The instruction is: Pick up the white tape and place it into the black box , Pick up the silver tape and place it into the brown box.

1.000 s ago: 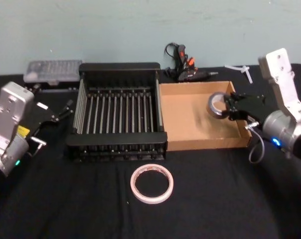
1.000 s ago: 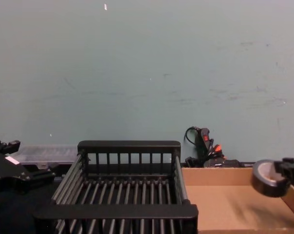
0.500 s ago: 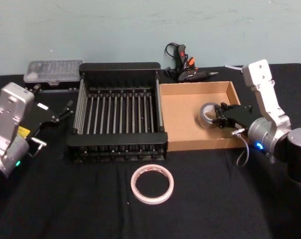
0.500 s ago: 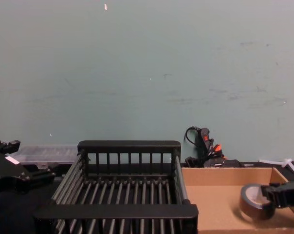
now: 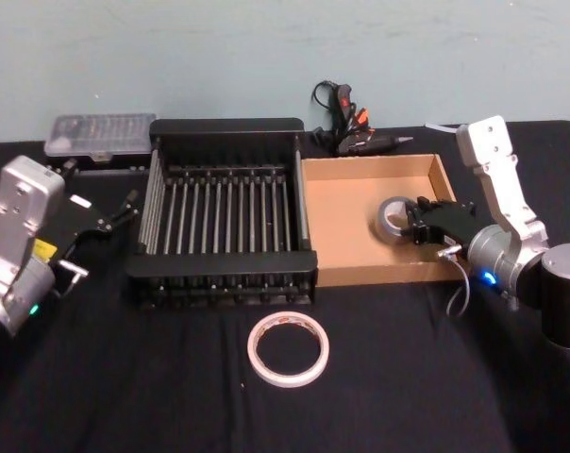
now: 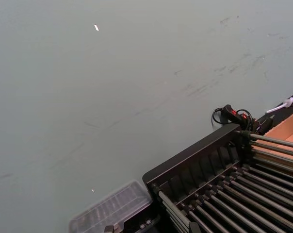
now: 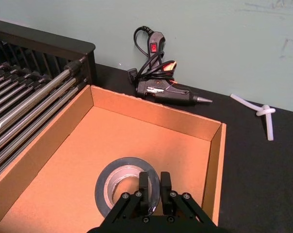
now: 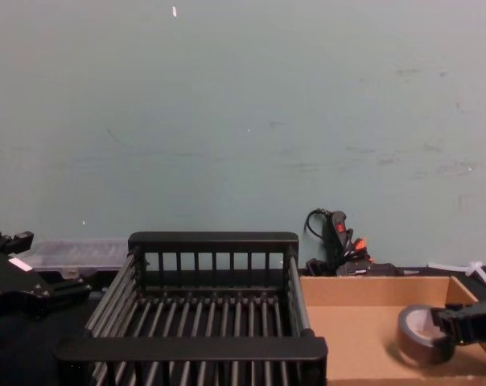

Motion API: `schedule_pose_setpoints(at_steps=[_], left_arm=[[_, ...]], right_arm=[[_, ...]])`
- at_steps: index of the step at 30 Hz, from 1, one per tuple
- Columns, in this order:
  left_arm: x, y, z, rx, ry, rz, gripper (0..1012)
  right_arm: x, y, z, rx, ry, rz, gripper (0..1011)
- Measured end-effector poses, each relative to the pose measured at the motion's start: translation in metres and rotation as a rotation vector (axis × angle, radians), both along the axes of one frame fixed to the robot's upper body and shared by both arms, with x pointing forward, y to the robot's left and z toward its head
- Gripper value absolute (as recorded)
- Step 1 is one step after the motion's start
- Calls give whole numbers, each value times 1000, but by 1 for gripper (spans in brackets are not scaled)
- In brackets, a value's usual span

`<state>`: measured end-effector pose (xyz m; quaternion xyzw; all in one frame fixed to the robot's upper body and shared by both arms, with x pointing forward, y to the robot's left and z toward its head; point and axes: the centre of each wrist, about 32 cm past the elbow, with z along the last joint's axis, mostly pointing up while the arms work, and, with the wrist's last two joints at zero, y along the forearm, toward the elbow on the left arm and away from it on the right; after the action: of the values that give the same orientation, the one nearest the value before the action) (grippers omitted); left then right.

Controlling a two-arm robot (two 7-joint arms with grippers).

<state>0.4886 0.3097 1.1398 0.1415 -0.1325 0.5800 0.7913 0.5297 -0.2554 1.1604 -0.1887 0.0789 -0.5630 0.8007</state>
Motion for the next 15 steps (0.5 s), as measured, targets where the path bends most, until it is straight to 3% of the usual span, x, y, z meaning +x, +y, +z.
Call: schedule_pose_setpoints(at_steps=[5, 6, 9, 15], left_arm=[[0, 0, 0, 0, 0, 0, 1001], [0, 0, 0, 0, 0, 0, 1001], [0, 0, 0, 0, 0, 0, 1001], [0, 0, 0, 0, 0, 0, 1001]], right_arm=[[0, 0, 0, 0, -1, 1, 252], [0, 0, 0, 1, 0, 1, 320], [0, 0, 1, 1, -1, 1, 374], [0, 0, 1, 2, 0, 1, 575]])
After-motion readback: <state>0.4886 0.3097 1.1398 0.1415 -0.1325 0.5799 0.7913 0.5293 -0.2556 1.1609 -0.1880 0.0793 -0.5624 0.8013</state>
